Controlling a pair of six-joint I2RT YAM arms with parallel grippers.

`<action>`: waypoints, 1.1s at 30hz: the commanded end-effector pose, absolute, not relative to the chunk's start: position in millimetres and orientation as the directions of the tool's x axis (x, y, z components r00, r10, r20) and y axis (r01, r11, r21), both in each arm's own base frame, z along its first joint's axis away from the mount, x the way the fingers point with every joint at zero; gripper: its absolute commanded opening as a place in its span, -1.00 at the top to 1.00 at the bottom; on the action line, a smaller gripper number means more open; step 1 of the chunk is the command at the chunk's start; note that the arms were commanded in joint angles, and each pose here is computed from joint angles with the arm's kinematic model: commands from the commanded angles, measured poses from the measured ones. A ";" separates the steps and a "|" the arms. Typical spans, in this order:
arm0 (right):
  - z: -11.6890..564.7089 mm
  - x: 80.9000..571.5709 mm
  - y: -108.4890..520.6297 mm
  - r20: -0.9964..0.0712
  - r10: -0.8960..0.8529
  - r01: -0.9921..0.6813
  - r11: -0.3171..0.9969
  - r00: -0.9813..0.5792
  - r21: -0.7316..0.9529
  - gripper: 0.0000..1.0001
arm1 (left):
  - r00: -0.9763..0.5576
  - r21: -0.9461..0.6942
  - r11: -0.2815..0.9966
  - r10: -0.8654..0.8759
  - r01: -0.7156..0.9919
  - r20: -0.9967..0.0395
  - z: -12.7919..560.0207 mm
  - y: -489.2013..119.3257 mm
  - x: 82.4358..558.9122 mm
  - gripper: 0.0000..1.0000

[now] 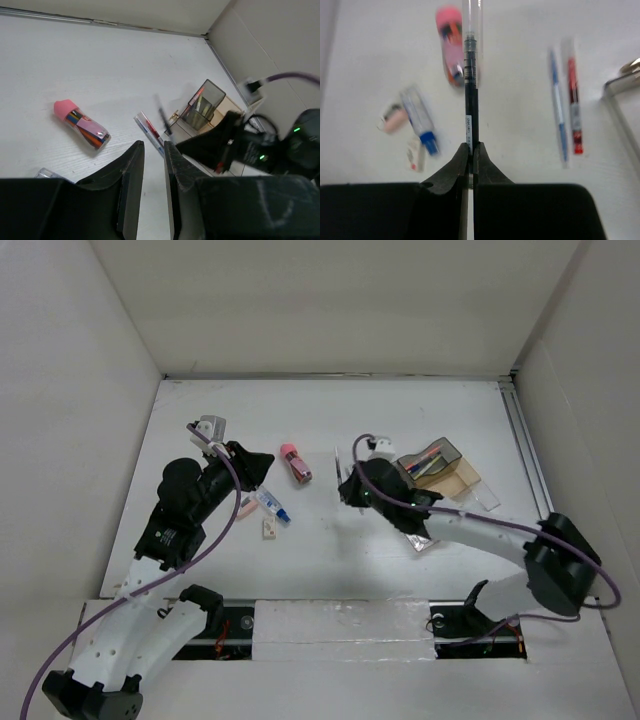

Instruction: Organize the desk

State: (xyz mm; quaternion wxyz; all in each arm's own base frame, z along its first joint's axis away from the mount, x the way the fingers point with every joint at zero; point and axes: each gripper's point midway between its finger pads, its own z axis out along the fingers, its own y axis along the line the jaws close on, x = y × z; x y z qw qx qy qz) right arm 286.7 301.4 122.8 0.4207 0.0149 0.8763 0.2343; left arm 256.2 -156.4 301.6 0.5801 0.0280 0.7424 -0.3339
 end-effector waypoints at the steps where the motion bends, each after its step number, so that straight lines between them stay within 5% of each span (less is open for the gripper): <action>1: 191.5 314.1 268.3 -0.741 0.447 -0.132 0.807 -0.500 0.576 1.00 | -0.255 -0.448 0.758 -0.369 0.475 -0.894 330.0 -156.1 253.3 0.63; 5: 201.8 352.3 166.7 -0.676 0.653 0.089 0.739 -0.342 0.668 1.00 | -0.249 -0.445 0.758 -0.369 0.476 -0.895 332.4 -155.9 253.5 0.62; 12: 178.5 369.2 83.0 -0.518 0.817 0.228 0.571 -0.253 0.789 1.00 | -0.260 -0.448 0.752 -0.365 0.484 -0.894 331.1 -158.4 253.4 0.62; 26: 131.3 385.8 87.0 -0.370 0.877 0.293 0.457 -0.307 0.840 1.00 | -0.246 -0.445 0.746 -0.371 0.495 -0.896 334.4 -158.8 252.5 0.63; 33: 123.1 383.2 86.8 -0.363 0.882 0.316 0.451 -0.299 0.835 0.79 | -0.241 -0.444 0.749 -0.373 0.492 -0.896 334.9 -157.7 252.3 0.63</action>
